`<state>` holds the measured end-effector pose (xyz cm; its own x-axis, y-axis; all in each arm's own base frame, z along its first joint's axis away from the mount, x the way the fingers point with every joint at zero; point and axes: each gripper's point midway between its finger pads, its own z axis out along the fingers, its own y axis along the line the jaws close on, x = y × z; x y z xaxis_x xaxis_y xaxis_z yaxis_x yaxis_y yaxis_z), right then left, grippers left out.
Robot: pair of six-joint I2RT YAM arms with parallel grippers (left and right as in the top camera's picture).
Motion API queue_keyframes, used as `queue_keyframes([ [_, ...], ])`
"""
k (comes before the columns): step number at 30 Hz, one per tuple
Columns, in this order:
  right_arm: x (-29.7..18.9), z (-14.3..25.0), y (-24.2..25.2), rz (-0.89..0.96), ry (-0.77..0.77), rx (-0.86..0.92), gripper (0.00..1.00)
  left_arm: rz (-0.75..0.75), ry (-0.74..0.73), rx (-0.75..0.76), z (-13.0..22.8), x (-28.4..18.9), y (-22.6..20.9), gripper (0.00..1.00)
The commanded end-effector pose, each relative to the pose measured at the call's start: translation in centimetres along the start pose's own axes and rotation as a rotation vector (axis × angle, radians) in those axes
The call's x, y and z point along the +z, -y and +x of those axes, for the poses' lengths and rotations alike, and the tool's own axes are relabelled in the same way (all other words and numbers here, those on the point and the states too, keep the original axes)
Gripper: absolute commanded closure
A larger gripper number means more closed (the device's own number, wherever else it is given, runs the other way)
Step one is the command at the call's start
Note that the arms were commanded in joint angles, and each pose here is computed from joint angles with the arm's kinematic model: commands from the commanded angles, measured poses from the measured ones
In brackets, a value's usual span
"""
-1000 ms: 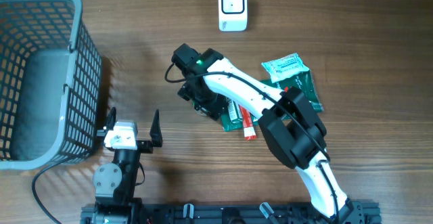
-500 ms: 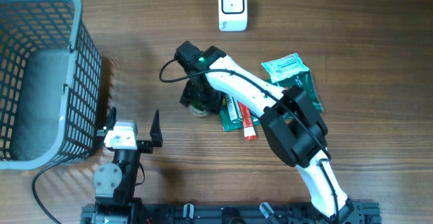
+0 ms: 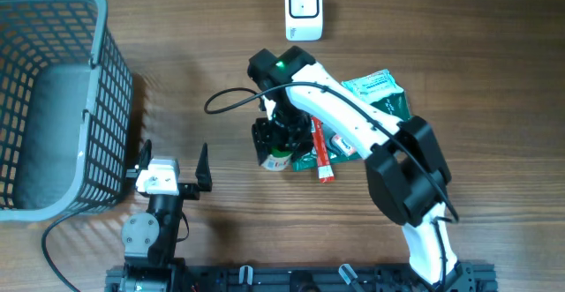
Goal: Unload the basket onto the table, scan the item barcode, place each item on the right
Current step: 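Lift the jar and hold its label up to the scanner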
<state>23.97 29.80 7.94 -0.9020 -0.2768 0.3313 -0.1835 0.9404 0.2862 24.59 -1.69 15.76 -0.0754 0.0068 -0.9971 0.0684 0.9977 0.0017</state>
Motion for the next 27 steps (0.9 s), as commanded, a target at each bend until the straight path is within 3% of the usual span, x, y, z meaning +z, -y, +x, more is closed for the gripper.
queue_keyframes([
  [1, -2.4, 1.7, -0.8, -0.036, 0.018, -0.074, 0.43, 0.011, 0.002, -0.006, 0.1, 0.0, 0.2, 0.0],
  [18, -3.7, 3.5, -0.8, -0.038, 0.006, -0.114, 0.43, 0.011, 0.002, -0.006, 0.1, 0.0, 0.2, 0.0],
  [22, -4.0, 4.4, -2.8, -0.16, -0.031, -0.253, 0.43, 0.011, 0.002, -0.006, 0.1, 0.0, 0.2, 0.0],
  [26, -4.1, 4.7, -3.3, -0.192, -0.043, -0.249, 0.42, 0.011, 0.002, -0.006, 0.1, 0.0, 0.2, 0.0],
  [27, -4.1, 4.8, -3.2, -0.191, -0.048, -0.245, 0.37, 0.011, 0.002, -0.006, 0.1, 0.0, 0.2, 0.0],
])
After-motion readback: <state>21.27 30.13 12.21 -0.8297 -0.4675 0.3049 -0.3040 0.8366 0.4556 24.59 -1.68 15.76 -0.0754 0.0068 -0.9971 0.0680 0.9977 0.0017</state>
